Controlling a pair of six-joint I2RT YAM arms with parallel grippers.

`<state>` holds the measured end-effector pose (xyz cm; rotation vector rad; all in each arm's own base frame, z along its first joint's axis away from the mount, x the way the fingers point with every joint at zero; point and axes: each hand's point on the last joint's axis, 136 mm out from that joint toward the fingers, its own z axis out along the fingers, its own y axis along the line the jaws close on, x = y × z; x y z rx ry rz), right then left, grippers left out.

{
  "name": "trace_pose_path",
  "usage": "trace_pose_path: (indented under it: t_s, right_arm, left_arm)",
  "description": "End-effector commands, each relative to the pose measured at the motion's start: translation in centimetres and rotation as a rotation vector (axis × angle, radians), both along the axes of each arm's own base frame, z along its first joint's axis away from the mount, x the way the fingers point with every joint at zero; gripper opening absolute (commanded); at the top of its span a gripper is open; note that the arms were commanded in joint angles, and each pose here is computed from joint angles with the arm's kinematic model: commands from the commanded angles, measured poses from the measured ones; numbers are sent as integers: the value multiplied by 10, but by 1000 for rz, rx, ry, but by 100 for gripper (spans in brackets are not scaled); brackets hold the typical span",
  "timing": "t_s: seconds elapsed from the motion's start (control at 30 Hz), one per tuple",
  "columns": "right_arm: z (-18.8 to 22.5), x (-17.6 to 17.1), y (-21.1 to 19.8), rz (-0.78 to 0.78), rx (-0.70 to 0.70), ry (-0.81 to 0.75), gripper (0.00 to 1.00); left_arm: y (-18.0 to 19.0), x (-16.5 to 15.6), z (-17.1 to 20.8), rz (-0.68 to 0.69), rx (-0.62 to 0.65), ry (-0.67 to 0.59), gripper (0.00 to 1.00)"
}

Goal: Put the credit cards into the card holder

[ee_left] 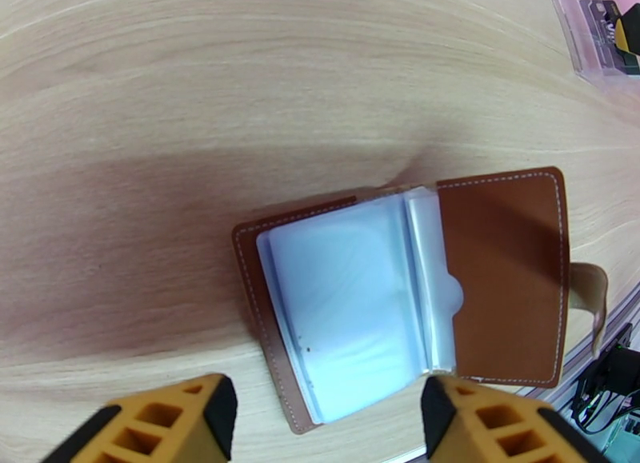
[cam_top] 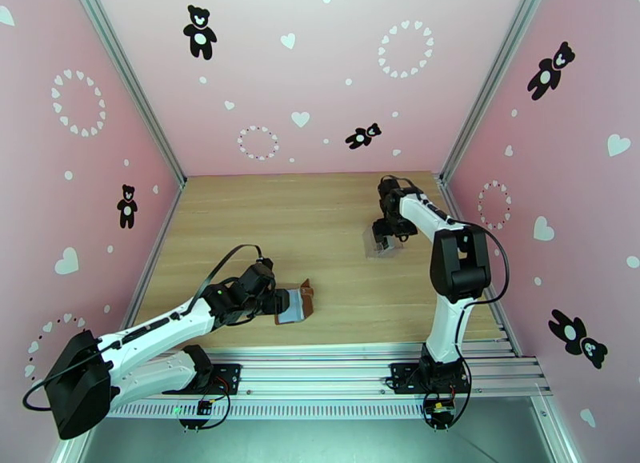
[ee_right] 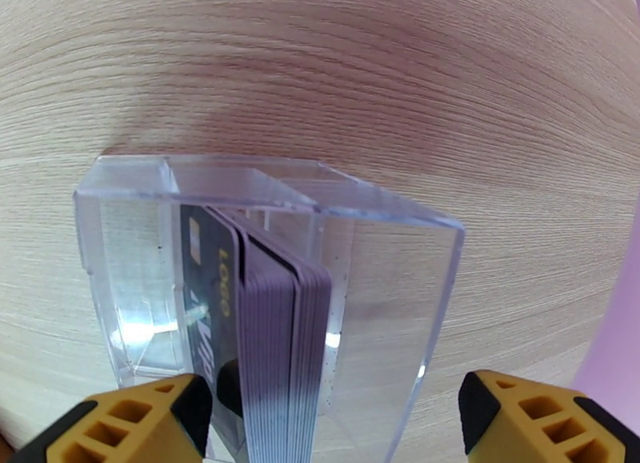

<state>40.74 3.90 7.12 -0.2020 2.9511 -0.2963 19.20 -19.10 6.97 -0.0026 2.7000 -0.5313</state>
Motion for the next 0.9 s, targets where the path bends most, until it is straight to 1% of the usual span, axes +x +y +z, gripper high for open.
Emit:
trace_pose_path:
  t_s: [0.0,0.4,0.57,0.7,0.87]
  right_arm:
    - [1,1,-4,-2,-23,18,86]
    - [23,6,-19,-74,-17,-52,78]
    - [24,5,-16,-69,-1,-52,68]
    - [26,4,-17,-69,-10,-52,62]
    - [30,4,-21,-75,-28,-60,59]
  left_arm:
    - [-1,0,-1,-7,-5,3,66]
    - [-4,2,4,-10,-17,-4,66]
    - [-3,1,2,-8,-14,1,66]
    - [-2,0,2,-8,-12,1,66]
    - [-2,1,0,-7,-7,3,66]
